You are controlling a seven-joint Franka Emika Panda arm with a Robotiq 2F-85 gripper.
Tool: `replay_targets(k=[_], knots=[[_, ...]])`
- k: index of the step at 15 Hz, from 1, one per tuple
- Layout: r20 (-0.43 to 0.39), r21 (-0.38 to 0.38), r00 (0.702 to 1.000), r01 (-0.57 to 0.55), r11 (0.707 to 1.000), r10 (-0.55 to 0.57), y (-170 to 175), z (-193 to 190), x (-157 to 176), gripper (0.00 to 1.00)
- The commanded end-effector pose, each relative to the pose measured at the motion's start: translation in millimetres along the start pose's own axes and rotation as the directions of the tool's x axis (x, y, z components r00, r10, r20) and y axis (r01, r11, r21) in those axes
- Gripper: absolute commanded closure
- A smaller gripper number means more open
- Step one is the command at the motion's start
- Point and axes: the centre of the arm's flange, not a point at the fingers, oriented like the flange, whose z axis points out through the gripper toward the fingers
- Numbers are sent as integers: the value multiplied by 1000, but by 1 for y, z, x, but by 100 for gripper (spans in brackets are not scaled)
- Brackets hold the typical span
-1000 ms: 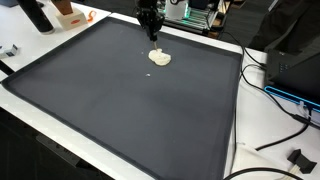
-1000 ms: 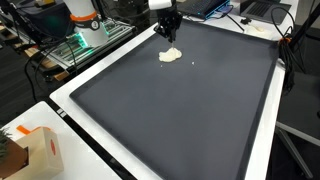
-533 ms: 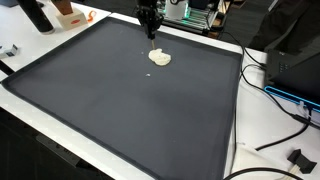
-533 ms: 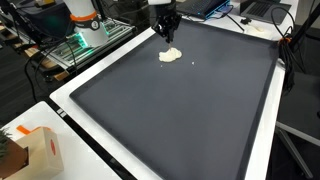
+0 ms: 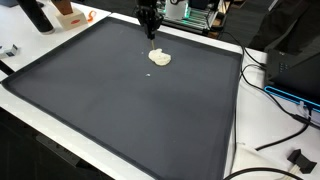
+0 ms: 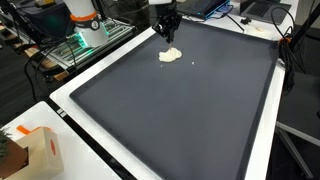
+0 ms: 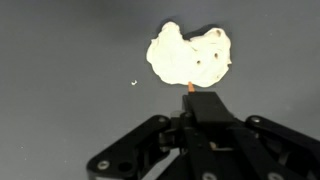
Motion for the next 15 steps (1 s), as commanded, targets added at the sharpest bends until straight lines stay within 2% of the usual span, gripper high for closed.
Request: replay_targets(k=[1,15], knots=[[52,-5,999,-5,1000,5,2,13,3,97],[125,-7,992,12,1000,-11,3,45,11,97]])
